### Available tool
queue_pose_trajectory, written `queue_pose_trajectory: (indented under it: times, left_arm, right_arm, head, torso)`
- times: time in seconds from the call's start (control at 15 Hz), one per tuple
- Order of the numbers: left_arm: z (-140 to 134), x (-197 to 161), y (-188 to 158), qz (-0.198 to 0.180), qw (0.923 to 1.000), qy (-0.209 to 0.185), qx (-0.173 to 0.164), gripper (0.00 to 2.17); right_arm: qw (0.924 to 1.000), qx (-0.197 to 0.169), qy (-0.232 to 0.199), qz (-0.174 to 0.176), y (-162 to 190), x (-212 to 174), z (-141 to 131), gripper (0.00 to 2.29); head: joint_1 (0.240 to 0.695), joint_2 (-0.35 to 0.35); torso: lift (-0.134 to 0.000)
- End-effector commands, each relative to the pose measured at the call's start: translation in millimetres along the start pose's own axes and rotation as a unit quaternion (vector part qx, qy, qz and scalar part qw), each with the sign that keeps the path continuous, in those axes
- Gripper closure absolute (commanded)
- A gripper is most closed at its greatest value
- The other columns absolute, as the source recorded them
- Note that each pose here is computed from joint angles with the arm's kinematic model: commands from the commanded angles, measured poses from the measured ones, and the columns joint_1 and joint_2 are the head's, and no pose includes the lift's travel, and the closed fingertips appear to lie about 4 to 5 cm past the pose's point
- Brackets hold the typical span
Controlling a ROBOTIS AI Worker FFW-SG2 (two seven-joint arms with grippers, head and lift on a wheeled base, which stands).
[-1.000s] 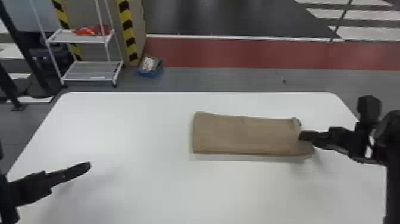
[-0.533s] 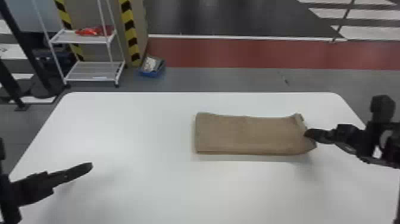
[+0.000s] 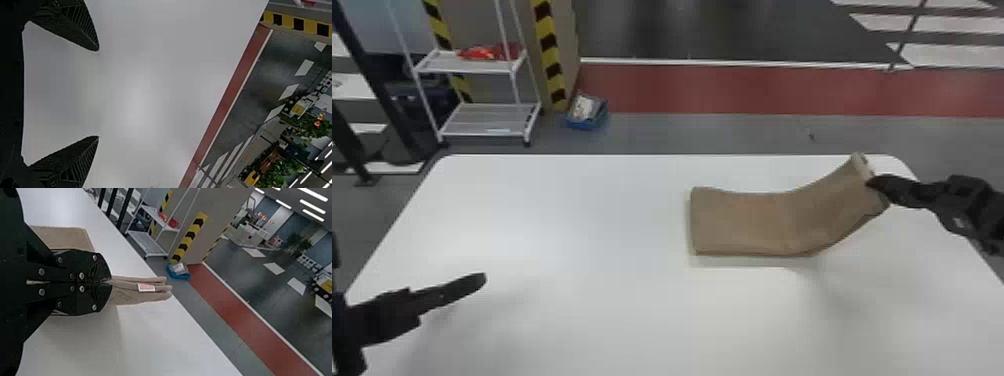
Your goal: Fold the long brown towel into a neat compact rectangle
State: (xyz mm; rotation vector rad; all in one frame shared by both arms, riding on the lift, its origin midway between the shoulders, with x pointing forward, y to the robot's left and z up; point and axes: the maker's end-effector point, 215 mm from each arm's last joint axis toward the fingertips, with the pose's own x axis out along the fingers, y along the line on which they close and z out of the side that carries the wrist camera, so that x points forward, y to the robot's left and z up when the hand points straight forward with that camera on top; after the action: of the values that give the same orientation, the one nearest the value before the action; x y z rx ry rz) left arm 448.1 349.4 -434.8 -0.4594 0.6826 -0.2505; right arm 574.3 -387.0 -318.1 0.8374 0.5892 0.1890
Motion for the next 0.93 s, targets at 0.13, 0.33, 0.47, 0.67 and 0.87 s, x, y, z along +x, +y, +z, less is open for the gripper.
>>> queue_pose_trajectory:
  times: [0.13,0.33,0.47,0.67,0.87]
  left_arm:
    - [-1.0,0.4,0.2,0.001,1.0,0.001,0.0,0.09]
    - [0.0,-0.1,1.7,0.003,1.0,0.001,0.0,0.09]
    - [1.0,-1.2,3.3,0.005,1.0,0.0,0.0,0.09]
    - [0.9,-1.3,5.1,0.006,1.0,0.0,0.001,0.09]
    - [-0.6,0.0,5.0,0.005,1.0,0.001,0.0,0.09]
  right_arm:
    - [0.9977,0.003,-0.033,0.059,39.6,10.1,17.3,1.34]
    - [0.9972,-0.017,0.0,0.073,65.9,46.5,-24.4,1.34]
    - [0.9963,-0.037,0.021,0.075,76.1,62.4,-47.8,1.34]
    - [0.994,-0.059,0.052,0.075,82.7,73.6,-78.0,1.34]
    - [0.9913,-0.077,0.079,0.071,85.0,76.9,-105.5,1.34]
  head:
    - [0.695,-0.038]
    - [0.695,-0.016]
    - [0.695,0.032]
    - [0.695,0.074]
    - [0.695,0.108]
  torso:
    - [-0.124]
    - [-0.124]
    - [-0.124]
    - [-0.124]
    - [-0.124]
